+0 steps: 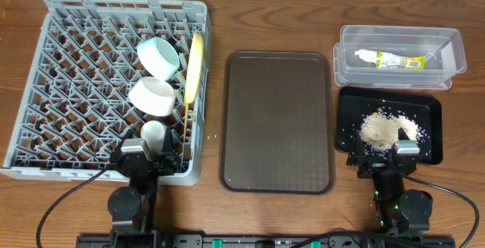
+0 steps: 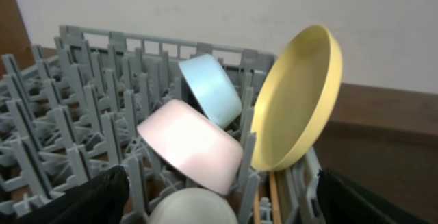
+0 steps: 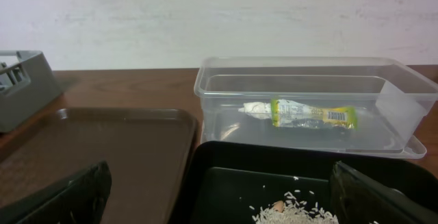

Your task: Sort waste into correct bins and load items into the dishwasher

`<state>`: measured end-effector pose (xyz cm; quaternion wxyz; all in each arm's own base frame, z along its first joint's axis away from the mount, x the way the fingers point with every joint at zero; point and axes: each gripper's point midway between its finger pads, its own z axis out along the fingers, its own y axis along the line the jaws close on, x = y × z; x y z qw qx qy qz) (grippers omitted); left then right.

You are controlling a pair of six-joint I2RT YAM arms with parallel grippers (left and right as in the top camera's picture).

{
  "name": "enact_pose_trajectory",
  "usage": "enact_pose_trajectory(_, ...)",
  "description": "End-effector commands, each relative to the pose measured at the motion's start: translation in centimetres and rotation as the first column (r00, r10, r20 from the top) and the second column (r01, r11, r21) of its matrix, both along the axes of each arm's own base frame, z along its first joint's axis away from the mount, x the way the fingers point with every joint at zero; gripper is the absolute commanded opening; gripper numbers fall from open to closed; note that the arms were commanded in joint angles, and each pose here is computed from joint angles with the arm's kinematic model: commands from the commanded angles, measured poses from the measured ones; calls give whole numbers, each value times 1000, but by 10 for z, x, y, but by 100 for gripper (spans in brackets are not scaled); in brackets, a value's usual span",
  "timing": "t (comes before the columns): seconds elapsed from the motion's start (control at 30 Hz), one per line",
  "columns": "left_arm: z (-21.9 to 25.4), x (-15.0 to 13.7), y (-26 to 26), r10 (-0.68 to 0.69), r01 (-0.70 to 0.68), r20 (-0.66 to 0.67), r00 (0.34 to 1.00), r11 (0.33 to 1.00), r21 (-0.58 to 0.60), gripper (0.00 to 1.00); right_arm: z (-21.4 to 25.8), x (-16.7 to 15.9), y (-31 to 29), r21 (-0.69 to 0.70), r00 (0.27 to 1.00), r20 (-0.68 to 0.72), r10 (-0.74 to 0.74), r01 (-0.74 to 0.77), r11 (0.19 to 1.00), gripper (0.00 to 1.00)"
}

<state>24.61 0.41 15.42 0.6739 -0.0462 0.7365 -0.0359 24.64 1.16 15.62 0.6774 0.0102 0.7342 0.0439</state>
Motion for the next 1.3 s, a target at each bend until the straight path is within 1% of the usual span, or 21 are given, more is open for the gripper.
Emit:
enact_pose_trajectory(0.0,-9,-1,0,-3,4,-29,1000,999,37,89,0,0,3,-11,1000,1,15,-15,1000,99)
enact_pose_trajectory(0.1,-15,-2,1,-2,4,-57,998,999,36,89,0,0,3,-11,1000,1,16,-16,1000,99)
enact_pose_trajectory(1.27,-16,-2,1,-2,4,-60,998,999,36,89,0,0,3,-11,1000,1,16,-16,1000,99)
